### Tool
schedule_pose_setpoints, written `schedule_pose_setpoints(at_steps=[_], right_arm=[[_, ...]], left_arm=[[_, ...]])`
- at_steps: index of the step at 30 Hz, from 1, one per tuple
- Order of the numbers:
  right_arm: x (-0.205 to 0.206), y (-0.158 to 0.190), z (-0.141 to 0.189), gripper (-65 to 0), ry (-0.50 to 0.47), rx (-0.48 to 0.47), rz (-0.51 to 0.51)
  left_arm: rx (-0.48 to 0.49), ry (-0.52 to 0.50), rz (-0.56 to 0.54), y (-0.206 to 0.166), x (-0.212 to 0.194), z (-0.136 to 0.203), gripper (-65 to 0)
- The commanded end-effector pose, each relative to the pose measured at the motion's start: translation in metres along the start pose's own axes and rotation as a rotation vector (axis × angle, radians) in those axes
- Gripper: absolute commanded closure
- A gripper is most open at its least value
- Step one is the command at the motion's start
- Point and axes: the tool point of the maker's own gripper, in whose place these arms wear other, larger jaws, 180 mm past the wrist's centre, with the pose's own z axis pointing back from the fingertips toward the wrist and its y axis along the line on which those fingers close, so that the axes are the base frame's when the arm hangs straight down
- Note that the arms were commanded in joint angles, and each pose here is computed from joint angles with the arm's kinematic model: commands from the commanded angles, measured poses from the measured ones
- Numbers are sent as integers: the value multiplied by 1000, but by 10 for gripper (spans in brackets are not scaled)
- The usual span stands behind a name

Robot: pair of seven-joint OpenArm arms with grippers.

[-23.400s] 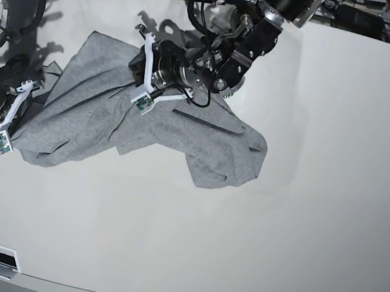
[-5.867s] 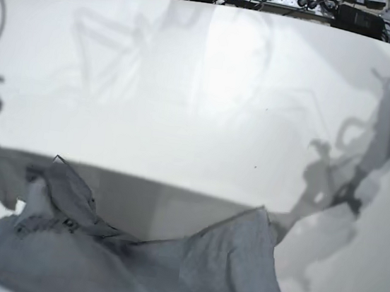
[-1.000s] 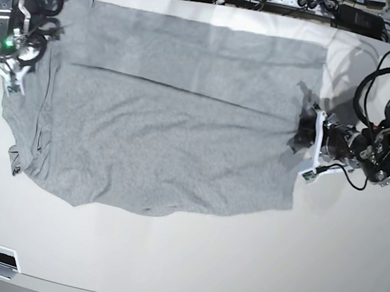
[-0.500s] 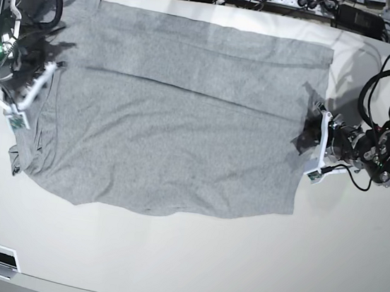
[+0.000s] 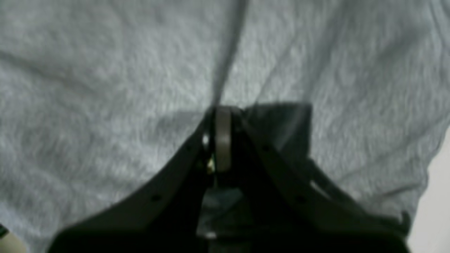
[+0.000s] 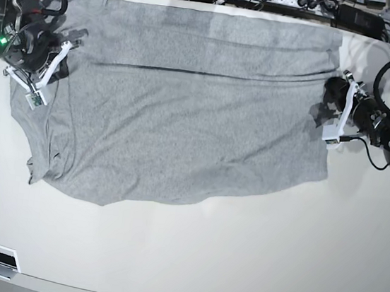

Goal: Layout the t-shirt on the table in an organized manner, then fold the t-shirt properly
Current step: 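Pull the hem corners apart with both grippers to smooth the shirt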

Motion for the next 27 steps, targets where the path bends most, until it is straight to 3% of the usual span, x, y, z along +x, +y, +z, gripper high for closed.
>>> schedule_pose_setpoints(at_steps=[1,4,7,10,15,19,21,24,27], right_arm=[[3,-11,6,0,15,-32,2],[-7,-8,10,0,81,-19,-30],[-17,11,17,0,131,56,-38],[-24,28,28,0,163,105,-15],[-21,29,49,0,180,36,54],[5,25,66,0,121,-39,108],[27,28,73,0,32,-47,143],[65,36,76,0,-175,-23,175],[76,31,71,0,-250,-29,197]], left_arm=[[39,25,-3,12,-7,13,0],[45,31,2,14,-11,15,0],[45,34,6,15,-13,16,0],[-9,48,36,6,-17,19,0],[-133,69,76,-15,-20,25,0],[-165,-9,95,-15,-4,38,0],[-184,-64,106,-15,7,49,0],[-228,-176,111,-17,34,67,0],[-219,-297,104,-13,63,80,0]])
